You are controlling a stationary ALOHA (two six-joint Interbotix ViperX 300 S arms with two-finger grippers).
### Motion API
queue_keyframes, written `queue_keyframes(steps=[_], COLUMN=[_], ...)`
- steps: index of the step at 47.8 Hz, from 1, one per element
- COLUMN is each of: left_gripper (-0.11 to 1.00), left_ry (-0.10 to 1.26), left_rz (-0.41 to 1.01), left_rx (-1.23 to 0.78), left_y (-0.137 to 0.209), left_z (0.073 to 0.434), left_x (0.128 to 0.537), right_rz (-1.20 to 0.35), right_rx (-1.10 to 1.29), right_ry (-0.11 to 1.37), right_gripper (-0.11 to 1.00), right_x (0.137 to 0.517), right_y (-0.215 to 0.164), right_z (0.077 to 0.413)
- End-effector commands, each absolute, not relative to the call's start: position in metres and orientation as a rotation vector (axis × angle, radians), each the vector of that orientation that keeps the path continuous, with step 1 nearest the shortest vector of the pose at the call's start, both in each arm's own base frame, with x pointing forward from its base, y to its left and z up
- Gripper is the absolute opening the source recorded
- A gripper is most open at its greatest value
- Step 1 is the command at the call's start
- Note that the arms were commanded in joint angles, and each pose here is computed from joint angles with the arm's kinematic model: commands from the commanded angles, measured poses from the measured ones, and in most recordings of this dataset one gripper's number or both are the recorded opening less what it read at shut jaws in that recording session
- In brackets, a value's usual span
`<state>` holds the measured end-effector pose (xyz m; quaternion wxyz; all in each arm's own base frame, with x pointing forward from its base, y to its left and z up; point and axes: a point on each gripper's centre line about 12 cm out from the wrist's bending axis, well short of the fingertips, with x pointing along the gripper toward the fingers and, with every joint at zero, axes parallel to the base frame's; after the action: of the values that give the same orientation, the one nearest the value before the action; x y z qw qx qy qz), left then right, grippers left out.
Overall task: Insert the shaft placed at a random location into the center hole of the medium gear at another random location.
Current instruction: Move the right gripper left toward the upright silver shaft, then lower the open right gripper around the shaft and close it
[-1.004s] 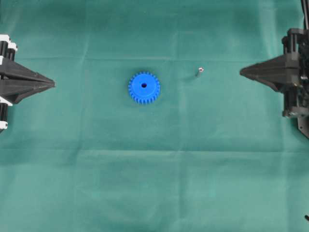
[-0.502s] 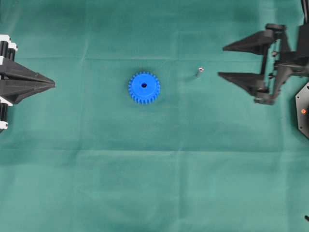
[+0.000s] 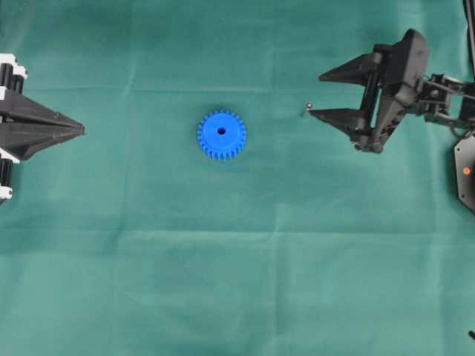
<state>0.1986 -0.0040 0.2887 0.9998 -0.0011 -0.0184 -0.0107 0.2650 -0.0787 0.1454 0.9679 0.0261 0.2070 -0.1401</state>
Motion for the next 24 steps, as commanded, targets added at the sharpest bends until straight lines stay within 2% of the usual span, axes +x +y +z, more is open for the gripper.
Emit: queue_keyframes(steps=[1, 24], left_gripper=[0.0, 0.0], left_ry=[-0.061, -0.04], left_rz=[-0.024, -0.023], left_rx=[0.001, 0.001], left_y=[-0.004, -0.004], left_z=[0.298, 0.296], left_x=[0.201, 0.2], right_rz=[-0.29, -0.295], right_rx=[0.038, 0.055], right_ry=[0.396, 0.47], right_gripper=[0.8, 0.8], right_x=[0.272, 0.285], right_y=[-0.083, -0.088], right_z=[0.146, 0.118])
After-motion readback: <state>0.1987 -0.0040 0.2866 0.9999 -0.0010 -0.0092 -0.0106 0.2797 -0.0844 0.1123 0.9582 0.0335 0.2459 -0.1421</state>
